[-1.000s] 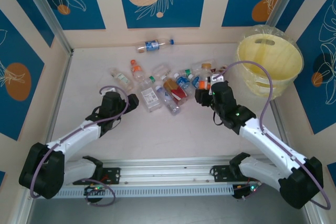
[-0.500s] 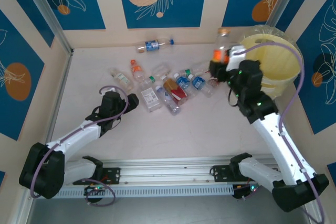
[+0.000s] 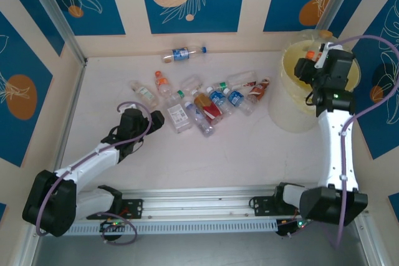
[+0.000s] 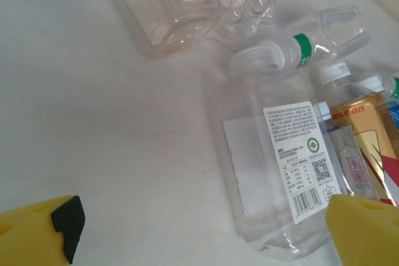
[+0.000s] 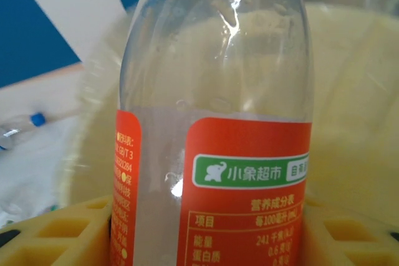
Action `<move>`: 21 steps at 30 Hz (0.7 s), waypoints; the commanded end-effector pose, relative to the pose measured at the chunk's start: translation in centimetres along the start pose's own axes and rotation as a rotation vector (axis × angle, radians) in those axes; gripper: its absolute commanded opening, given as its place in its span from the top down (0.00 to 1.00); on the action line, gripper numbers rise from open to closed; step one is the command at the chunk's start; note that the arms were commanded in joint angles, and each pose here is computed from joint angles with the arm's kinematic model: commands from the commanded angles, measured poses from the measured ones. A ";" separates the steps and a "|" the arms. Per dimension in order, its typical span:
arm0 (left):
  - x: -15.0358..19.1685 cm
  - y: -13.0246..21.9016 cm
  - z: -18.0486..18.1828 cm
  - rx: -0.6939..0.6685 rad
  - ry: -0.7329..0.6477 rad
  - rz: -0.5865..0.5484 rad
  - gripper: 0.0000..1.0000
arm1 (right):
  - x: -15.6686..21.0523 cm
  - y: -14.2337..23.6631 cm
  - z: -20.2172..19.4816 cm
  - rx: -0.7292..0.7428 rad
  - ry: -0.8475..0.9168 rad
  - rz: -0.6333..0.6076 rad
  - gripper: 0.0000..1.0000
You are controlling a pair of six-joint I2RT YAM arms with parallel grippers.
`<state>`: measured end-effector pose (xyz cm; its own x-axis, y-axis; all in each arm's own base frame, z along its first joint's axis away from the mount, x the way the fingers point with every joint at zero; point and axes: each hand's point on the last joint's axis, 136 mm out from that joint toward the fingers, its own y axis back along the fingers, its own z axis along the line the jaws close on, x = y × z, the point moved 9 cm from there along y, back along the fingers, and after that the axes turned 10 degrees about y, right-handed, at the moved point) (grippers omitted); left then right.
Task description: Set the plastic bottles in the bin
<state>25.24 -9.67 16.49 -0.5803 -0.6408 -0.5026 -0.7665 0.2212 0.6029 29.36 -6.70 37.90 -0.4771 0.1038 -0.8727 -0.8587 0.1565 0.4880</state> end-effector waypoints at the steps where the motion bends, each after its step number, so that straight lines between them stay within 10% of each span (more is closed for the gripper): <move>1: -0.4 0.0 -0.1 0.006 0.018 -0.003 0.00 | -0.3 -0.2 -0.3 -0.061 0.021 0.051 0.46; 21: -1.1 -0.1 -0.5 -0.021 0.018 -0.003 0.00 | 3.2 -5.2 -5.5 0.290 -0.008 0.352 0.38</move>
<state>25.82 -9.83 17.08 -0.5860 -0.6404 -0.4965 -0.7607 0.2236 0.6094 31.22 -12.02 33.50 -0.6920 0.1659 -0.7026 -0.6287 0.3400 0.6994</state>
